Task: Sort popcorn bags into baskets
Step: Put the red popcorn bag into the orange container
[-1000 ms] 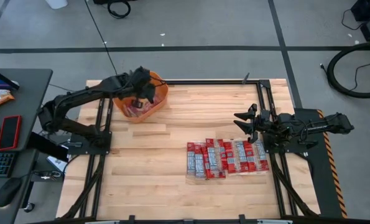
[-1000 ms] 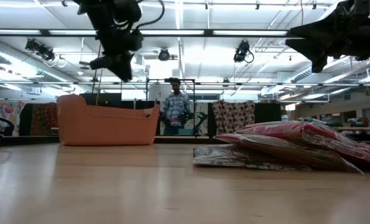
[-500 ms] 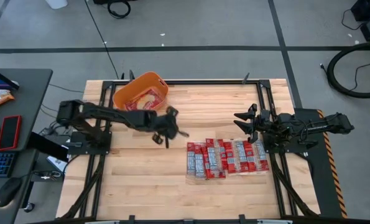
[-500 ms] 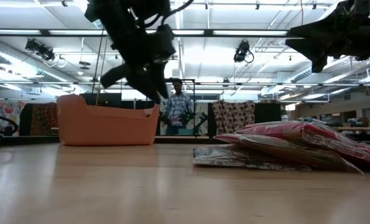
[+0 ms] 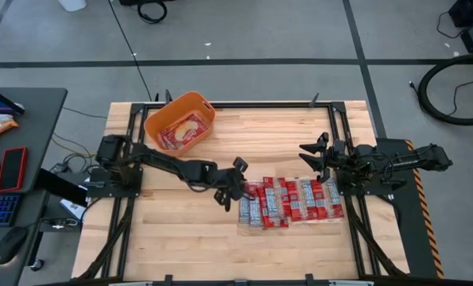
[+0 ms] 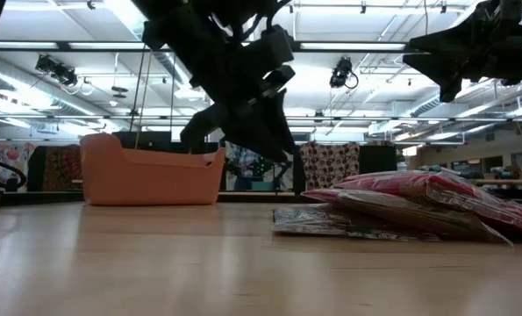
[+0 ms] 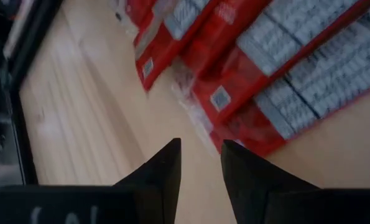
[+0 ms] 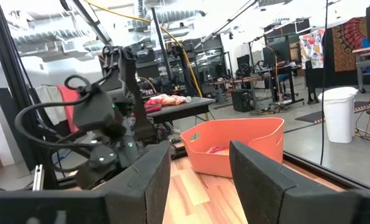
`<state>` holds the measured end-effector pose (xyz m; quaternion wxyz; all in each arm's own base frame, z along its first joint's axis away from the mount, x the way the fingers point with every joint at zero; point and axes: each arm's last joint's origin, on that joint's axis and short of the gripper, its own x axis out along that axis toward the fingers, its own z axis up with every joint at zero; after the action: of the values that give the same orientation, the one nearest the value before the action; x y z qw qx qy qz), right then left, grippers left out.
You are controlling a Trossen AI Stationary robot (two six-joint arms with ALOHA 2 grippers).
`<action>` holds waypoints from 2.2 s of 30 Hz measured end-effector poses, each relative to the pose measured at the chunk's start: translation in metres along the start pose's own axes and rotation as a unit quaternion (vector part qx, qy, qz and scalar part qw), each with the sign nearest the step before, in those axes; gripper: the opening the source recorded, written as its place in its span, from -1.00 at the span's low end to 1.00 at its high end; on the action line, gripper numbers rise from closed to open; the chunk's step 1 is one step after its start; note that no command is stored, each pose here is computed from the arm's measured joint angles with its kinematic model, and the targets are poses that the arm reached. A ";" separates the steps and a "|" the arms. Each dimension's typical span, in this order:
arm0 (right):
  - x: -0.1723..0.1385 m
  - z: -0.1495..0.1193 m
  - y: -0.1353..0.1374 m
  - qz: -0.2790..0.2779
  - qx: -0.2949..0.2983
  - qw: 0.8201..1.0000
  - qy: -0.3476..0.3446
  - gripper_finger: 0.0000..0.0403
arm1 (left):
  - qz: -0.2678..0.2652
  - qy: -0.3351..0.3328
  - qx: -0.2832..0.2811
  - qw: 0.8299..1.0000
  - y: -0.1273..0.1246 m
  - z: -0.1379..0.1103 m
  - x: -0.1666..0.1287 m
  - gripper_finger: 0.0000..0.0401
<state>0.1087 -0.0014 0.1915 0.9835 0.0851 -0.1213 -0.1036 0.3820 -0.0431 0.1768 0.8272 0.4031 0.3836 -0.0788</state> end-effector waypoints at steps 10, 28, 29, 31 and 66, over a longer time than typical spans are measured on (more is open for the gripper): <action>0.000 0.000 0.000 0.000 0.000 1.000 0.000 -0.16 | -0.038 -0.030 0.015 0.999 -0.013 0.009 -0.002 -0.43; 0.000 0.011 -0.002 -0.050 0.041 0.996 -0.064 -0.16 | 0.004 -0.085 -0.006 0.996 -0.032 -0.012 -0.019 -0.44; 0.000 0.011 -0.001 -0.043 0.043 0.996 -0.062 -0.16 | 0.011 -0.090 0.006 0.996 -0.033 -0.011 -0.015 -0.39; 0.001 0.011 -0.001 -0.030 0.043 0.997 -0.060 -0.16 | 0.023 -0.098 0.042 0.994 -0.036 -0.009 -0.009 -0.28; 0.002 0.010 -0.001 -0.034 0.055 0.996 -0.055 -0.16 | 0.043 -0.166 0.206 0.963 -0.049 -0.022 0.048 -0.95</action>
<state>0.1076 -0.0039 0.2008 0.9651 0.1375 -0.1775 -0.1347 0.3815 -0.0508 0.1053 0.7808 0.5623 0.1987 -0.1863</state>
